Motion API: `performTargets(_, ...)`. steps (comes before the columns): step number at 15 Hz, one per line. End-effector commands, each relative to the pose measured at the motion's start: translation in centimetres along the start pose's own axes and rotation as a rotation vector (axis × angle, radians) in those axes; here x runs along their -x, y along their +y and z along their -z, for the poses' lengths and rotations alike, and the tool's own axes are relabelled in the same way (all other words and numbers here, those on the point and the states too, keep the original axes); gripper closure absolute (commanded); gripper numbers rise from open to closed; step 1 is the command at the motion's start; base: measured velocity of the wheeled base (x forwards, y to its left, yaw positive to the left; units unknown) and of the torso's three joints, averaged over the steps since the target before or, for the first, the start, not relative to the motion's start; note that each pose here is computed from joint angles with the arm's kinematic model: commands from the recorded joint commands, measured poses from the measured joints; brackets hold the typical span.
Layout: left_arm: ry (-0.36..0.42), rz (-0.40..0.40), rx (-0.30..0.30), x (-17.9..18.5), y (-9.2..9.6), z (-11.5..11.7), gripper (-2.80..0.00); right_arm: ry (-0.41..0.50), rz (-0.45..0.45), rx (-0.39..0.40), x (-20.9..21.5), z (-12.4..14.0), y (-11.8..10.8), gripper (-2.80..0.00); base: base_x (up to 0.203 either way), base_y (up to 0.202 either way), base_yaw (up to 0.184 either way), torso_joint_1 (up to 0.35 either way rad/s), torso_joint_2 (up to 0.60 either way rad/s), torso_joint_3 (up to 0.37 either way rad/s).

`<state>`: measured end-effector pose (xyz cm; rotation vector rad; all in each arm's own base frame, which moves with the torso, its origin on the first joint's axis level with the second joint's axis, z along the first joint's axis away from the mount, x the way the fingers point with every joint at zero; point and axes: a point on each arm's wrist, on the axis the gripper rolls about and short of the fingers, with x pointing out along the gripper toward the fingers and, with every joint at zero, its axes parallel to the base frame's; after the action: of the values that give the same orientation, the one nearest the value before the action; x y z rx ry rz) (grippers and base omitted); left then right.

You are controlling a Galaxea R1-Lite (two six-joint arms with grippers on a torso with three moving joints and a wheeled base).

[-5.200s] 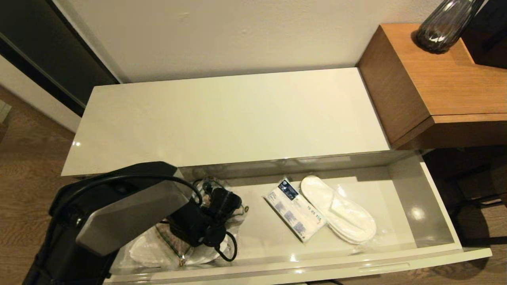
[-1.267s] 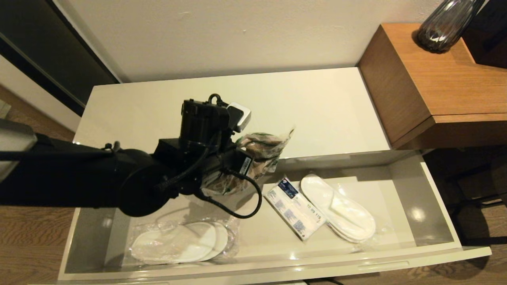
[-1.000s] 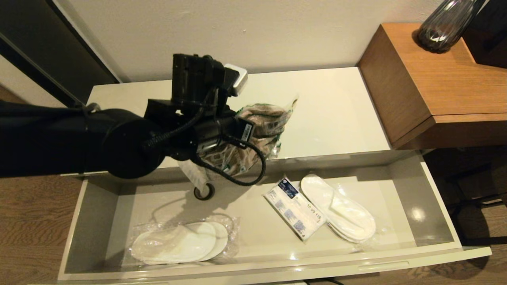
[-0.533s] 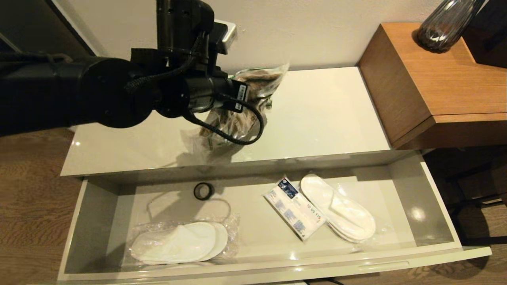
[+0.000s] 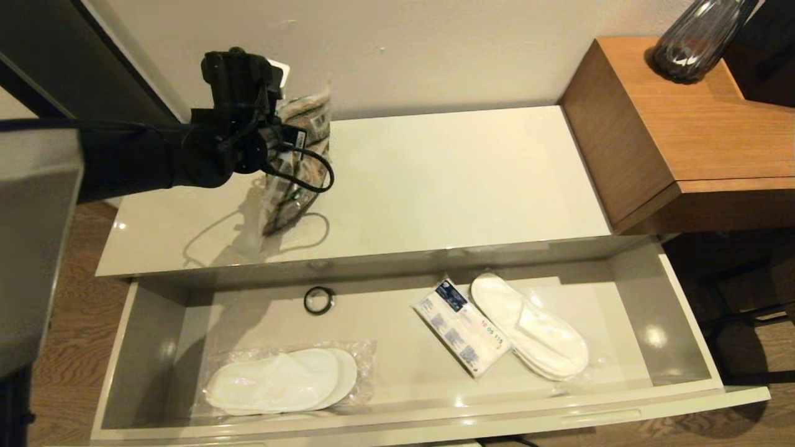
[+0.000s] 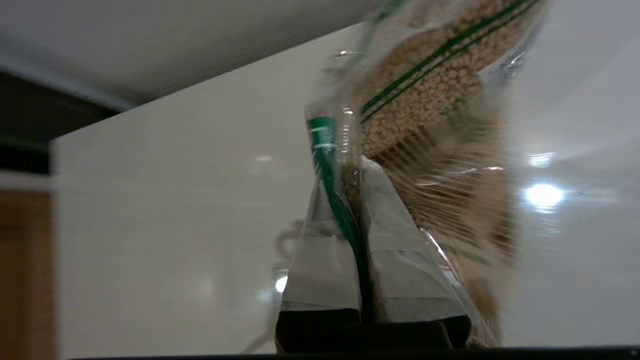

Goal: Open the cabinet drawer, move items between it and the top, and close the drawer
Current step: Place the solid drinks on the table

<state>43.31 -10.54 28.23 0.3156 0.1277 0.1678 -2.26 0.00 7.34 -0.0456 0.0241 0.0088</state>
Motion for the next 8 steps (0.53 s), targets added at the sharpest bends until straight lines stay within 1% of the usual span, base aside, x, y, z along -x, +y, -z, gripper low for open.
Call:
performTargets(1,0.121,-0.071,-0.055,-4.04,-0.58,4.84,0.0,0.003,-0.003,0.001,-0.02,0.04,0.0,0.0,0.0,0.0,0.0,0.0,0.0,0.0)
performTargets(2,0.122,-0.085,-0.055,-4.42,-0.78,5.25,0.0,0.003,-0.002,0.001,-0.02,0.04,0.0,0.0,0.0,0.0,0.0,0.0,0.0,0.0)
performTargets(8,0.131,-0.086,-0.06,-4.49,-1.13,5.57,0.0,0.003,-0.001,0.001,-0.02,0.04,0.0,0.0,0.0,0.0,0.0,0.0,0.0,0.0)
